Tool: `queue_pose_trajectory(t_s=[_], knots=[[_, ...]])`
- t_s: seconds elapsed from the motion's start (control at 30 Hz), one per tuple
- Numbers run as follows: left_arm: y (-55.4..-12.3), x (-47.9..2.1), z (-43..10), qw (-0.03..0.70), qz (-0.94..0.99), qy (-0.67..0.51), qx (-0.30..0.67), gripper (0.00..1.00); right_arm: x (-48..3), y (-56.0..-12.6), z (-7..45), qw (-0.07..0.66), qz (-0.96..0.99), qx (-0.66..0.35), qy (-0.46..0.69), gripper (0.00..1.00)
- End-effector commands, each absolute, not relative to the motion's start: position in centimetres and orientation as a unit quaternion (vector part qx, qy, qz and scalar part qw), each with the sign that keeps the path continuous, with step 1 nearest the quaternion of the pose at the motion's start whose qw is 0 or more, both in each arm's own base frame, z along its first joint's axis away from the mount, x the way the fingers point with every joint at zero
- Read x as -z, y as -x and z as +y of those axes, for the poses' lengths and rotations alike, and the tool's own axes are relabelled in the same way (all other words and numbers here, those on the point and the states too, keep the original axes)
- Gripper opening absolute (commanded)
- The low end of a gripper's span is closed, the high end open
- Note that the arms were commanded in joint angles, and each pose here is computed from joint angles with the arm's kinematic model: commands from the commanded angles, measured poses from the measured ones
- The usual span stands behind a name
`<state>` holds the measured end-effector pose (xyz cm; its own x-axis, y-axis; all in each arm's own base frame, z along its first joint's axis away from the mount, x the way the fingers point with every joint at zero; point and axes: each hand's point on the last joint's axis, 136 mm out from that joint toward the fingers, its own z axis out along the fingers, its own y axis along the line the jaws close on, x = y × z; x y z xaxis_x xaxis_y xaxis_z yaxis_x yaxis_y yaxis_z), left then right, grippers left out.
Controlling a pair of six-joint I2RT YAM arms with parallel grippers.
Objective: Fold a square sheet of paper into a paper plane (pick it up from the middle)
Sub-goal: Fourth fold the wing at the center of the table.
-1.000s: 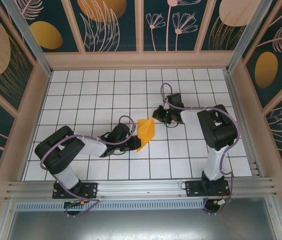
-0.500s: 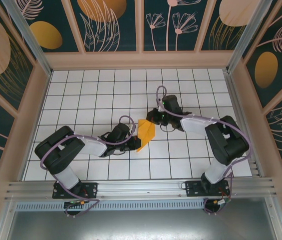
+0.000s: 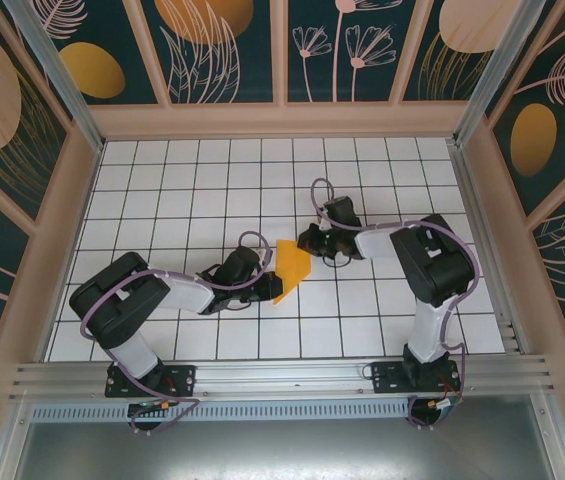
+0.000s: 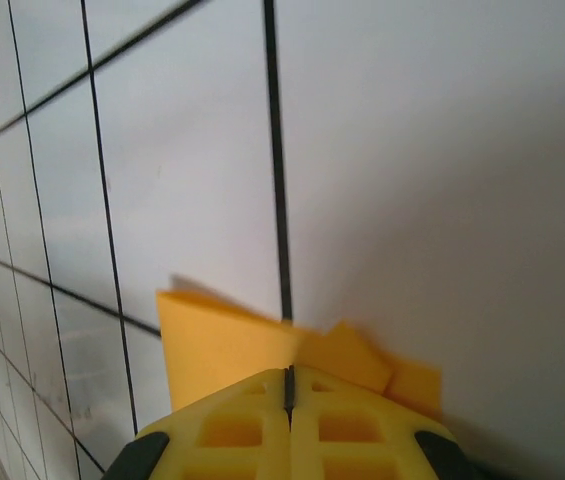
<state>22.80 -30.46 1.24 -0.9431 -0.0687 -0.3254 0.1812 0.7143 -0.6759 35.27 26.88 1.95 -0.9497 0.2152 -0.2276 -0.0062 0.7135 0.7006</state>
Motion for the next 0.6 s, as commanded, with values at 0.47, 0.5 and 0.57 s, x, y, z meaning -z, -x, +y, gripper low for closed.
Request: queue_pose_trajectory(t_s=[0.47, 0.5, 0.57], knots=[[-17.9, 5.3, -25.0, 0.063, 0.964, -0.023, 0.257, 0.00, -10.1, -35.6, 27.1, 0.223, 0.881, -0.416, -0.020, 0.05], [-17.9, 5.3, -25.0, 0.062, 0.964, -0.024, 0.256, 0.00, -9.6, -34.6, 27.7, 0.212, 0.883, -0.418, -0.021, 0.04], [-18.0, 5.1, -25.1, 0.063, 0.964, -0.026, 0.256, 0.00, -8.6, -33.1, 28.7, 0.197, 0.881, -0.430, -0.020, 0.04]])
